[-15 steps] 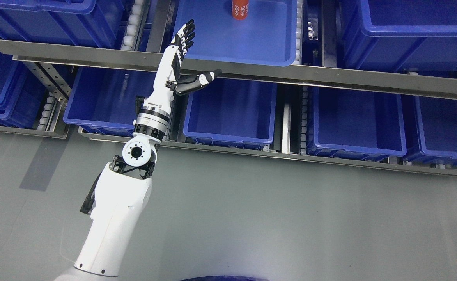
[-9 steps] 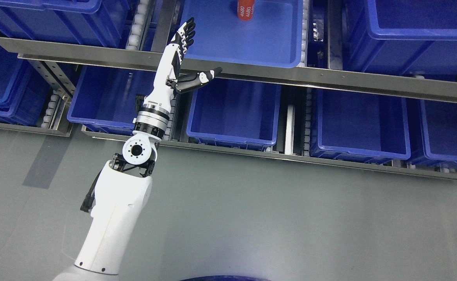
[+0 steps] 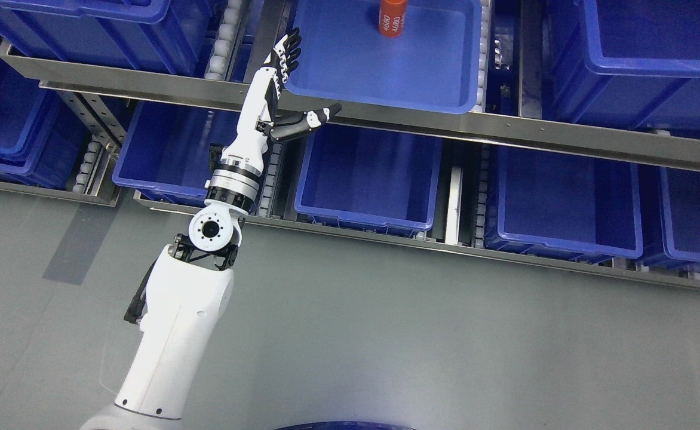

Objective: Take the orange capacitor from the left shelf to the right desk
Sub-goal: 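Reach the left hand into the blue bin toward the orange capacitor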

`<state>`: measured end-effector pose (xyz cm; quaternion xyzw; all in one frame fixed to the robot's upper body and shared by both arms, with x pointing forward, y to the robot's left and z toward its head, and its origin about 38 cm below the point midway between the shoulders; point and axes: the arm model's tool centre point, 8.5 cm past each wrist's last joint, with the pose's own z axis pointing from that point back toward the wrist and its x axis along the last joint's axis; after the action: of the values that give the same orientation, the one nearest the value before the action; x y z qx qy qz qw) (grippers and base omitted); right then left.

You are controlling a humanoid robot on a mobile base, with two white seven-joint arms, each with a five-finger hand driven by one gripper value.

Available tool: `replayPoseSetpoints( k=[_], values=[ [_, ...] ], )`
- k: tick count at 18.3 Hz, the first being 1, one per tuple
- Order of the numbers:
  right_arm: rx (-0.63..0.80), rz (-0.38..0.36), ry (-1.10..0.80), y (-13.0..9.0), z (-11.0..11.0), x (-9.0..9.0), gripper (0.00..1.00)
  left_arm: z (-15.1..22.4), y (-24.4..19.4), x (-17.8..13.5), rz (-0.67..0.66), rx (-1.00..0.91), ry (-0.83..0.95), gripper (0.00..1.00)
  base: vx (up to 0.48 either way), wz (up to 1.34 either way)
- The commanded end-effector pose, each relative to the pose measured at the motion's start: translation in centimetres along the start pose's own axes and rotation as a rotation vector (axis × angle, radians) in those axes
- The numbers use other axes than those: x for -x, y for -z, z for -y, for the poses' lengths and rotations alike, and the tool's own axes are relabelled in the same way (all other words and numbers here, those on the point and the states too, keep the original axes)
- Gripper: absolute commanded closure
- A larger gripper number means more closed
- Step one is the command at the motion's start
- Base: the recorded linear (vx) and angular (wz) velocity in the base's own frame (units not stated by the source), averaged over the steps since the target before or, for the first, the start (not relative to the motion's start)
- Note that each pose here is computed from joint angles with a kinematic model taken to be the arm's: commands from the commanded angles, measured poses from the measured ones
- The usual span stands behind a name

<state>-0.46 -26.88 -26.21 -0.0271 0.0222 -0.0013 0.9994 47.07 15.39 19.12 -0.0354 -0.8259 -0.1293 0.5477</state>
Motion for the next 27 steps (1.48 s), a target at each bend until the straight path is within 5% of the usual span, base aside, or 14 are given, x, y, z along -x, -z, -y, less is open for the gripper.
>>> replayPoseSetpoints(
  k=[1,10,17,27],
  values=[
    [0.018,0.036,0.010,0.0,1.1,-1.3,0.00,-0.4,0.5,-0.4,0.012,0.013,-0.006,0.00,0.058,0.10],
    [0.018,0.036,0.010,0.0,1.1,-1.3,0.00,1.7,1.4,-0.8,0.010,0.079,0.007,0.00,0.109,0.00],
    [0.018,0.036,0.010,0.0,1.1,-1.3,0.00,-0.8,1.3,-0.3,-0.025,0.008,0.010,0.00,0.160,-0.20],
    [0.018,0.036,0.010,0.0,1.1,-1.3,0.00,-0.2,0.4,3.7,-0.182,0.045,0.013,0.02,0.113,-0.10]
  ],
)
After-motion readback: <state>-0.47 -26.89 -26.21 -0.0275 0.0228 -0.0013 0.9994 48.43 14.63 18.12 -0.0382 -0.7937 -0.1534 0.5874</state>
